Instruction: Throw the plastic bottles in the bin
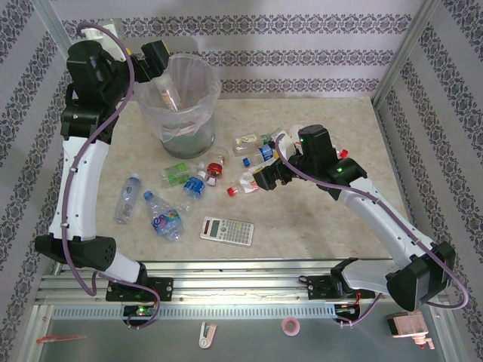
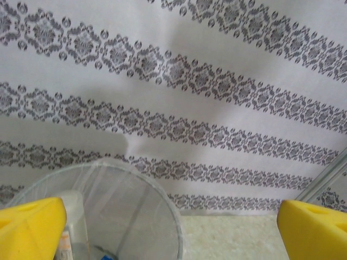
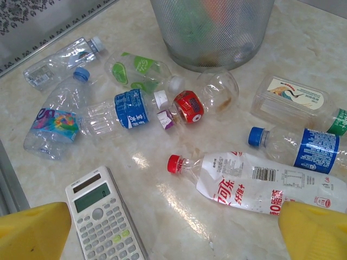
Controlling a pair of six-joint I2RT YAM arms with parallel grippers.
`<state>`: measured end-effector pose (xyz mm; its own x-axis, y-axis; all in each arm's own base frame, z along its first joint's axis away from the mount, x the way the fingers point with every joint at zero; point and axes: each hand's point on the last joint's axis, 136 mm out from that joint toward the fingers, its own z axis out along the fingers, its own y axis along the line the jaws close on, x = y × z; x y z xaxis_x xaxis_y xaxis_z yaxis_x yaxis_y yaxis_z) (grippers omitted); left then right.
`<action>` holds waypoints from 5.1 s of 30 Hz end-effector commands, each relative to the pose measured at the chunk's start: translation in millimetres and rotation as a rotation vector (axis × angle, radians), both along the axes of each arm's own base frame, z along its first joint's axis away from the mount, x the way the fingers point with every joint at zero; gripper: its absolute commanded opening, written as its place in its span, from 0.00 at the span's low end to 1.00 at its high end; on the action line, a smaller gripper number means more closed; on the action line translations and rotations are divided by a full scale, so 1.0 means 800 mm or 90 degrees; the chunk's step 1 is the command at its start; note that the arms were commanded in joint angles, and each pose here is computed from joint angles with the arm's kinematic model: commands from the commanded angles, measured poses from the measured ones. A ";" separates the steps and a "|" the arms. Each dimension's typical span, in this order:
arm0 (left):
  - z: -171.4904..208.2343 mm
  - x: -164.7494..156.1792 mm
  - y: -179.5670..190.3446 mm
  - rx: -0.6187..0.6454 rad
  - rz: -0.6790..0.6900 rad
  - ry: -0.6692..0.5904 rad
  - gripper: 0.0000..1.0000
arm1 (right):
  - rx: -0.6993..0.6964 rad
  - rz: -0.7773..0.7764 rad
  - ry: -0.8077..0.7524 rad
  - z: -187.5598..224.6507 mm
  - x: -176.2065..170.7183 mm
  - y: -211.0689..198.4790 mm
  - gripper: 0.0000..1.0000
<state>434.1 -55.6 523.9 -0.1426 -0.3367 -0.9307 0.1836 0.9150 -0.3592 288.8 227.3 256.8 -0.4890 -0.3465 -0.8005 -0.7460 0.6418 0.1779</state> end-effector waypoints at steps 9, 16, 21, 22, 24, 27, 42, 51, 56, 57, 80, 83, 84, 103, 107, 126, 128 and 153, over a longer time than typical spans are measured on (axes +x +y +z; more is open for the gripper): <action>-0.062 -0.069 0.014 -0.032 0.038 0.132 1.00 | 0.004 0.016 0.001 0.002 -0.002 0.001 0.98; -0.109 -0.100 0.018 -0.022 0.044 0.201 1.00 | 0.003 0.009 0.006 0.002 0.005 0.003 0.98; -0.151 -0.113 0.012 -0.029 0.032 0.281 1.00 | -0.007 -0.012 0.003 0.002 0.011 -0.002 0.98; -0.160 -0.116 0.012 -0.034 0.033 0.301 1.00 | -0.008 -0.012 0.003 0.002 0.011 -0.002 0.98; -0.184 -0.124 0.013 -0.046 0.042 0.346 1.00 | -0.009 -0.016 0.003 0.001 0.011 -0.004 0.98; -0.217 -0.136 0.013 -0.071 0.054 0.402 1.00 | -0.012 -0.020 0.006 -0.002 0.011 -0.005 0.98; -0.354 -0.180 0.027 -0.146 0.153 0.609 1.00 | -0.017 -0.026 0.011 -0.007 0.011 -0.008 0.98; -0.419 -0.191 0.041 -0.159 0.195 0.677 1.00 | -0.020 -0.028 0.010 -0.007 0.006 -0.013 0.98; -0.444 -0.193 0.052 -0.149 0.217 0.704 0.99 | -0.013 -0.025 0.005 -0.003 0.004 -0.013 0.98; -0.449 -0.193 0.054 -0.150 0.220 0.707 0.99 | -0.009 -0.022 0.004 0.000 0.004 -0.012 0.98; -0.529 -0.172 0.084 -0.144 0.236 0.795 0.85 | 0.056 0.053 -0.006 0.022 -0.030 0.004 0.98; -0.532 -0.170 0.091 -0.138 0.241 0.799 0.81 | 0.051 0.049 -0.007 0.020 -0.029 0.003 0.98; -0.534 -0.169 0.093 -0.135 0.244 0.800 0.81 | 0.050 0.050 -0.008 0.020 -0.029 0.003 0.98; -0.576 -0.135 0.110 -0.147 0.231 0.830 0.73 | 0.048 0.045 -0.004 0.021 -0.024 0.005 0.98; -0.585 -0.129 0.109 -0.154 0.230 0.830 0.71 | 0.050 0.045 -0.001 0.020 -0.024 0.006 0.98; -0.618 -0.139 0.106 -0.152 0.223 0.880 0.58 | 0.043 0.041 0.005 0.016 -0.020 0.008 0.98; -0.621 -0.140 0.105 -0.152 0.219 0.886 0.55 | 0.042 0.040 0.005 0.016 -0.019 0.008 0.98; -0.573 -0.142 0.096 -0.141 0.171 0.837 0.12 | 0.030 0.035 0.007 0.010 -0.015 0.009 0.98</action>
